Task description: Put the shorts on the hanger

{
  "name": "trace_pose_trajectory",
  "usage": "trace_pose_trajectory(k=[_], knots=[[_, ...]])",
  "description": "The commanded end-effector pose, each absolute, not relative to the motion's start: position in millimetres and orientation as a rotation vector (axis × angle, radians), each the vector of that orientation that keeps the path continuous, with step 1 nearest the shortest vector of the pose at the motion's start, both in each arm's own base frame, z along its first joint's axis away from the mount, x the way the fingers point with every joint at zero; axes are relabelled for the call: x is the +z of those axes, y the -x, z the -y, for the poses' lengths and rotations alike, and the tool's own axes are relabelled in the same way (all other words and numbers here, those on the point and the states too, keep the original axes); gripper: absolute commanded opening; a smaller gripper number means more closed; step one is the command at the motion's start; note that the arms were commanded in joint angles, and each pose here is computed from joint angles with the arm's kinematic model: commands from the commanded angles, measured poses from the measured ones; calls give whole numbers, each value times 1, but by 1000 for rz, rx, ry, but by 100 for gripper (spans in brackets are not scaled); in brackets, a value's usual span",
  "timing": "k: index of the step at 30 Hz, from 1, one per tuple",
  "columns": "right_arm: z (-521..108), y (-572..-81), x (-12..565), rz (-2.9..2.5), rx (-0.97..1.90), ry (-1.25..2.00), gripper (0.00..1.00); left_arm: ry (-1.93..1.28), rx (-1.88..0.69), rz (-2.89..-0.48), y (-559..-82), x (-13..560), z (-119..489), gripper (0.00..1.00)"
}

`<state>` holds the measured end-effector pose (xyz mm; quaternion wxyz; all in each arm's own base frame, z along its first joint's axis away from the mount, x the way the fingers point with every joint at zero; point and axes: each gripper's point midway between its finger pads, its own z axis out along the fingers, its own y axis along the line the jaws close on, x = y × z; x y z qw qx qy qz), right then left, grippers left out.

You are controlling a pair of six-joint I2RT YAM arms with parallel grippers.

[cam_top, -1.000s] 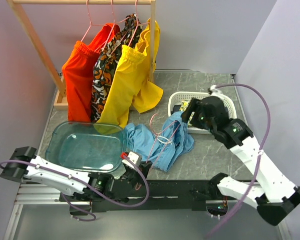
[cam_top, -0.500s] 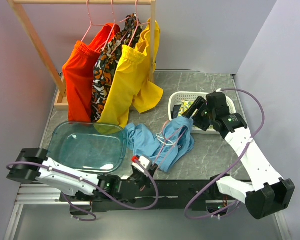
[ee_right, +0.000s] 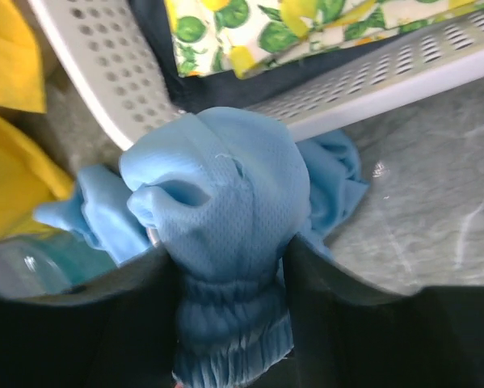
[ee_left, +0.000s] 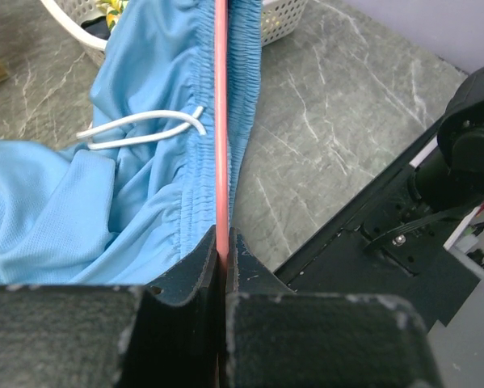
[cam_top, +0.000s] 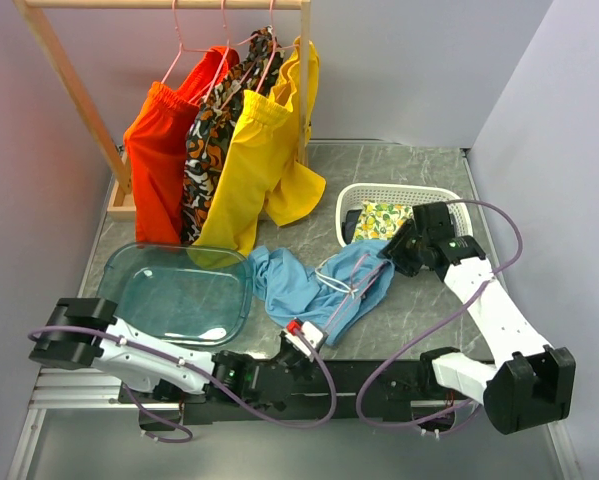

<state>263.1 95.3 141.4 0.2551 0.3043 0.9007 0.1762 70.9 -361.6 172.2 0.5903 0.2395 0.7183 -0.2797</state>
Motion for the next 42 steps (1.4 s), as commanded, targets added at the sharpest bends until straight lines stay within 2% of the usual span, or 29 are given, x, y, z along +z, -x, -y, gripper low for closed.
trace_pose_trajectory(k=[1, 14, 17, 20, 21, 22, 24, 30, 32, 35, 42], knots=[[-104, -267, 146, -2421, 568, -763, 45, -518, -726, -1627, -67, 200, 381, 1], [-117, -238, 161, -2371, 691, -644, 41, -525, -784, -1654, -79, 198, 409, 2], [-117, -236, 154, -2392, 683, -634, 31, -540, -803, -1653, -76, 199, 417, 6], [-121, -235, 152, -2404, 709, -618, 15, -540, -827, -1658, -74, 201, 423, 28], [-119, -234, 150, -2407, 695, -621, 5, -554, -830, -1667, -71, 199, 424, 41], [-118, -235, 153, -2400, 689, -617, 1, -559, -843, -1673, -69, 199, 424, 47], [-116, -235, 156, -2398, 667, -613, 0, -571, -904, -1689, -62, 202, 421, 62], [-113, -237, 176, -2350, 659, -541, 0, -491, -1084, -1719, -52, 229, 385, 74], [-112, -237, 185, -2328, 649, -496, 0, -401, -1023, -1801, -69, 223, 370, 74], [-110, -234, 201, -2297, 607, -435, 0, -310, -948, -1937, -96, 208, 358, 69], [-111, -224, 220, -2277, 469, -354, 0, -385, -664, -2240, -111, 126, 368, 63]])
